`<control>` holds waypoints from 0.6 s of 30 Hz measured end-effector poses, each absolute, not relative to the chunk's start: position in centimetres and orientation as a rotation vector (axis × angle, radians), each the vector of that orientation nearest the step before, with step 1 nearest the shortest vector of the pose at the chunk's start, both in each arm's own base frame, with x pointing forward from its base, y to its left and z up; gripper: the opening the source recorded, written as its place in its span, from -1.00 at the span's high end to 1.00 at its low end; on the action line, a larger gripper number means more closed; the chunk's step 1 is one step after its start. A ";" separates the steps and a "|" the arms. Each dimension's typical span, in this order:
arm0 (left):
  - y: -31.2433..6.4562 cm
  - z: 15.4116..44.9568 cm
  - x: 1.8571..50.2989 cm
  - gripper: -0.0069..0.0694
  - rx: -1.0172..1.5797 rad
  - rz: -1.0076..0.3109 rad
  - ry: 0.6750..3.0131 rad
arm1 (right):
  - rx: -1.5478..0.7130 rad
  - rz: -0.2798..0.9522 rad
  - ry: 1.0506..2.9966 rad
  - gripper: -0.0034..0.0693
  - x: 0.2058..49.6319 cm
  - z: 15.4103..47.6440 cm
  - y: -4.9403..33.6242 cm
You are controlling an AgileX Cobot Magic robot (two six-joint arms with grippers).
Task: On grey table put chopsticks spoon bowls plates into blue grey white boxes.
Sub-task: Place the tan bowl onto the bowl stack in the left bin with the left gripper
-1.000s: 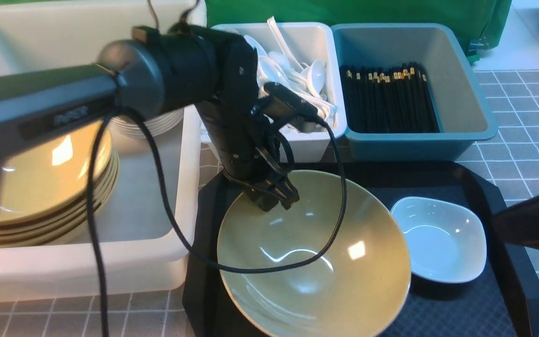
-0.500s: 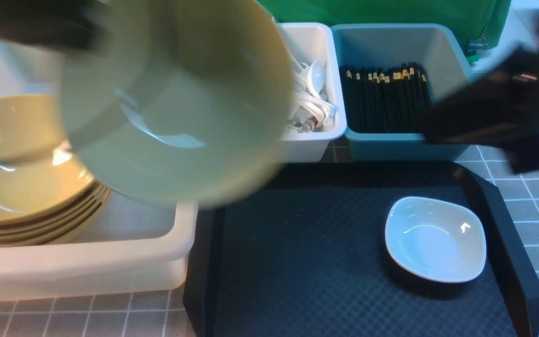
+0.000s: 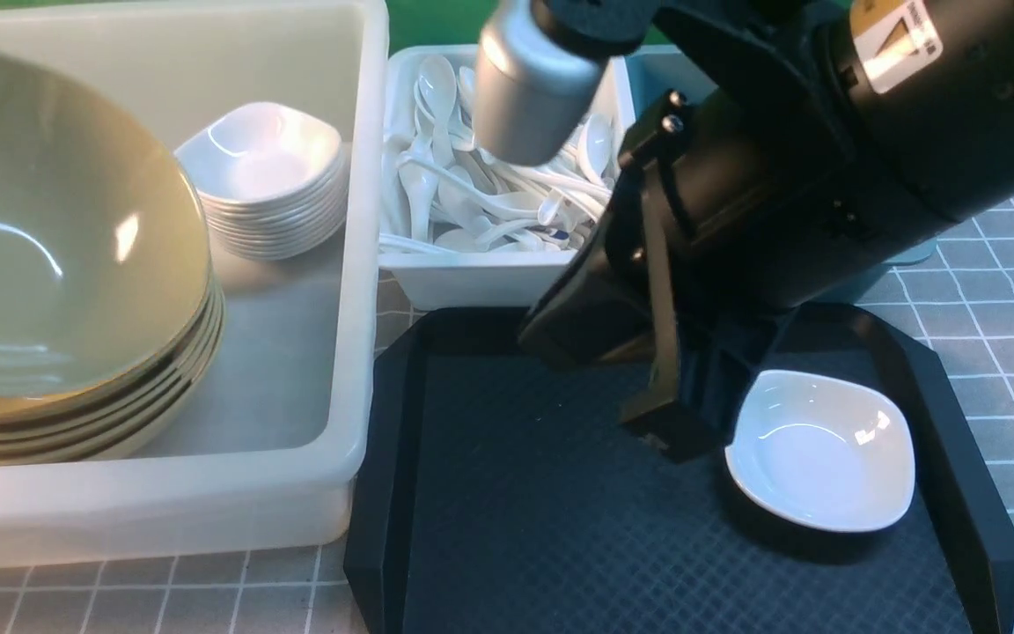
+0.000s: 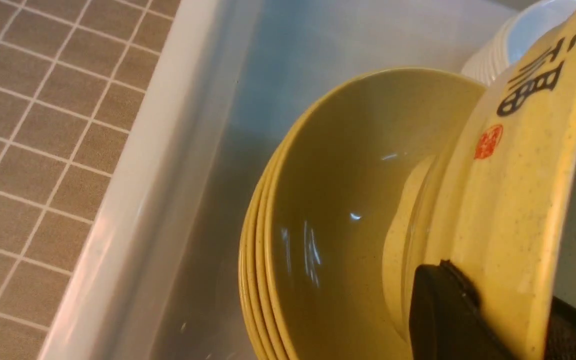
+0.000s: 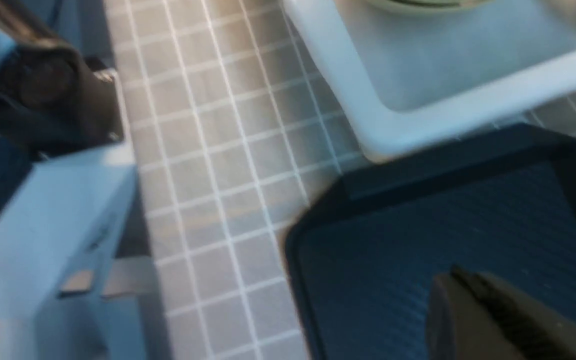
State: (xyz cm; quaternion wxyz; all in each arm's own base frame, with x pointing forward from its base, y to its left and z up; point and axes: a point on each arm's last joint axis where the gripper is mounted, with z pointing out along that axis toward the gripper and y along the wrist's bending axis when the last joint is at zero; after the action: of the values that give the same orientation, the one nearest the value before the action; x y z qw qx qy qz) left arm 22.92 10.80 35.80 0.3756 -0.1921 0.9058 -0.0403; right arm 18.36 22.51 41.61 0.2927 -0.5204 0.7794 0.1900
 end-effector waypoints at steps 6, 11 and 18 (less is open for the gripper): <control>12.1 31.8 24.0 0.50 -0.519 -0.054 2.362 | -1.394 0.449 2.076 0.78 18.6 41.5 22.3; 12.3 31.4 23.9 -0.12 -0.465 0.011 2.396 | -1.404 0.438 2.067 0.78 18.6 41.6 22.2; 12.3 33.0 23.0 -0.83 -0.412 0.105 2.384 | -1.418 0.384 2.054 0.78 18.9 41.5 22.0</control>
State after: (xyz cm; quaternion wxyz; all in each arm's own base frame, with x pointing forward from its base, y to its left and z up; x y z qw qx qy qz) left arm 23.04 12.30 32.95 0.3522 -0.1594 0.9213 0.0407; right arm 18.85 22.04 41.50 0.3032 -0.5350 0.7751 0.1451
